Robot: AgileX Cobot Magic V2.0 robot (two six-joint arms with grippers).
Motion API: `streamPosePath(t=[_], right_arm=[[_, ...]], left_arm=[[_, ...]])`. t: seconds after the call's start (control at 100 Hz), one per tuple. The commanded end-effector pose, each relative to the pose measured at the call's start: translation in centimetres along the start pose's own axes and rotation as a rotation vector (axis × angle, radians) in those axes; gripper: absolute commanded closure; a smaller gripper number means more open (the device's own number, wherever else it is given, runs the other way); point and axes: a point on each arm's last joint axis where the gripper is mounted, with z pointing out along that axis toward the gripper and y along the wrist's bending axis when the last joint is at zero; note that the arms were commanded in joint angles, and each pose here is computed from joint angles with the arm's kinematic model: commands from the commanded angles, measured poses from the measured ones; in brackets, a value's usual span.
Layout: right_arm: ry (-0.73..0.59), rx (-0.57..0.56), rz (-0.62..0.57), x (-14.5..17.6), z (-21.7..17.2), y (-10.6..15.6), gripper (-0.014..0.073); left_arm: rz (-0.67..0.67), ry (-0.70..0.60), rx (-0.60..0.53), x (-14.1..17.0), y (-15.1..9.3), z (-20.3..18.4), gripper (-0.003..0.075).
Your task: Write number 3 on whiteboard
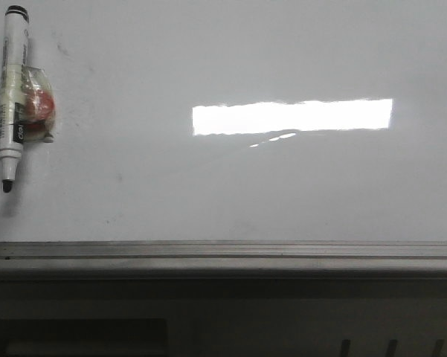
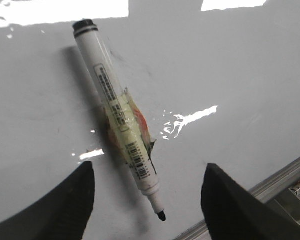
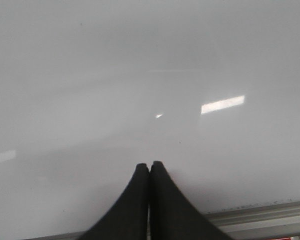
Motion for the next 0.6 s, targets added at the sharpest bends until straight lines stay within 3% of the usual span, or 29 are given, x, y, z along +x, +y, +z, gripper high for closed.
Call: streamPosePath(t=[0.0,0.59], right_arm=[[-0.092,0.001,-0.007,-1.7,-0.2,0.2,0.0659],[-0.095,0.001,-0.007,-1.8,-0.3,0.2,0.0659]], left_arm=[[-0.041,-0.089,0.000,-1.4,-0.2,0.9,0.0290],[-0.116,-0.011,-0.044,-0.2,0.1,3.4,0.0290]])
